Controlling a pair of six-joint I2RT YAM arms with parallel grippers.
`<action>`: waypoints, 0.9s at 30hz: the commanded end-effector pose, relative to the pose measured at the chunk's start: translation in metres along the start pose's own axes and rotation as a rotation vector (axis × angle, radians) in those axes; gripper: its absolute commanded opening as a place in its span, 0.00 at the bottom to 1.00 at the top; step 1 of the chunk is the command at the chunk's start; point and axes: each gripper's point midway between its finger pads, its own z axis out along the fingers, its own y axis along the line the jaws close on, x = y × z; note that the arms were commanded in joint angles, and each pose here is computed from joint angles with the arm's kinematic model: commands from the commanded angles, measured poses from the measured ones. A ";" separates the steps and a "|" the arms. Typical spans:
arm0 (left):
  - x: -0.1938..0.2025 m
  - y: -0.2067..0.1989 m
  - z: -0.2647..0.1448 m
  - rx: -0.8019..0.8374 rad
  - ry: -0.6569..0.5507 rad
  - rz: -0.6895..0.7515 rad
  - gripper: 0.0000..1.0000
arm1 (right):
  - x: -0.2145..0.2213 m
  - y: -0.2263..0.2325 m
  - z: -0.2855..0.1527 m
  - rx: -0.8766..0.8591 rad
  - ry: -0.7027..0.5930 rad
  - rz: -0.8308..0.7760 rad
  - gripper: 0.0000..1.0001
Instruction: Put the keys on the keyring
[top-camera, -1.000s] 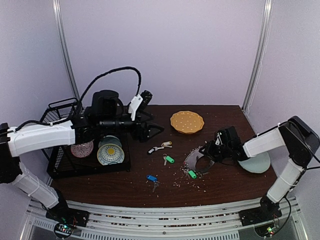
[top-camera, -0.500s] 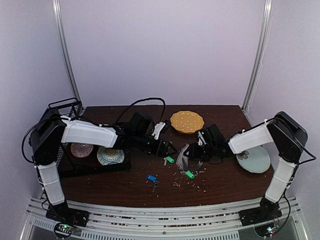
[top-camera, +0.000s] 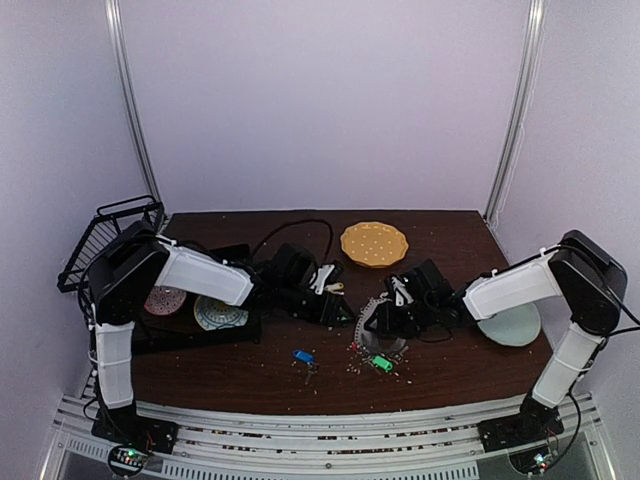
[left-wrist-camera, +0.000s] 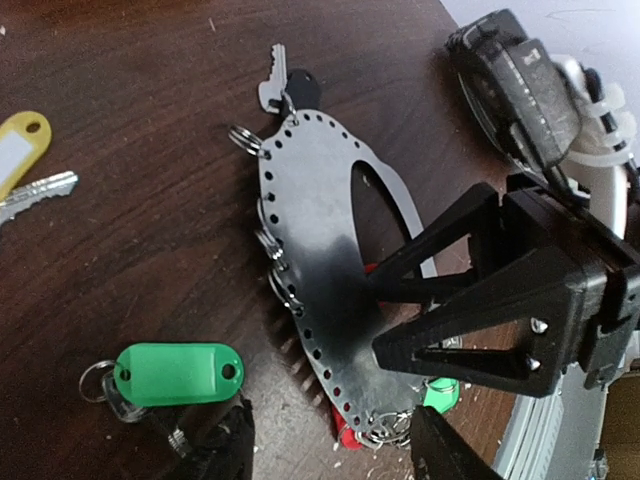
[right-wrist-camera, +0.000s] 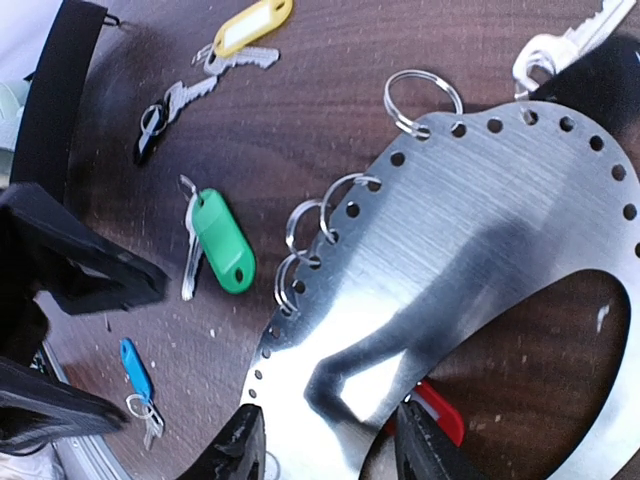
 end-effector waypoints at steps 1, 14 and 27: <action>-0.013 -0.014 0.014 0.099 -0.009 -0.045 0.53 | 0.003 -0.016 0.013 0.032 0.031 0.081 0.48; 0.004 -0.023 0.032 0.206 -0.014 -0.158 0.48 | -0.001 0.054 -0.004 -0.333 0.018 0.114 0.38; 0.004 -0.024 0.024 0.217 -0.054 -0.179 0.00 | -0.005 0.015 -0.030 -0.108 -0.085 0.117 0.38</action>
